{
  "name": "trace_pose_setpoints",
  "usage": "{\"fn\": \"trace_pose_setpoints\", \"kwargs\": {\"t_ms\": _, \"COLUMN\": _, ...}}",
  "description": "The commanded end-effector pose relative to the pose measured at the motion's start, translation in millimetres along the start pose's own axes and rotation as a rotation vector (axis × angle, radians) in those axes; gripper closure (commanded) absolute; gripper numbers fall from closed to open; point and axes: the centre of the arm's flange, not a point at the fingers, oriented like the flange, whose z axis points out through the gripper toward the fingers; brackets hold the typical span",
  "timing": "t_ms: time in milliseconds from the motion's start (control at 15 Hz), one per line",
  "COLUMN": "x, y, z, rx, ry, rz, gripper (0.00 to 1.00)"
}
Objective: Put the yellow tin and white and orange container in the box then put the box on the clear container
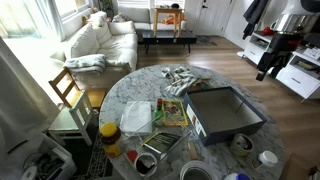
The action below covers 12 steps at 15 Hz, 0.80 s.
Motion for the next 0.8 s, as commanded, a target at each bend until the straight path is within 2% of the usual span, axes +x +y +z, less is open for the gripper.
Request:
{"fn": "trace_pose_setpoints", "kwargs": {"t_ms": 0, "x": 0, "y": 0, "z": 0, "rx": 0.0, "ry": 0.0, "rz": 0.0, "gripper": 0.0}}
{"fn": "trace_pose_setpoints", "kwargs": {"t_ms": 600, "x": 0, "y": 0, "z": 0, "rx": 0.0, "ry": 0.0, "rz": 0.0, "gripper": 0.0}}
{"fn": "trace_pose_setpoints", "kwargs": {"t_ms": 733, "x": -13, "y": -9, "z": 25, "rx": 0.063, "ry": -0.072, "rz": 0.0, "gripper": 0.0}}
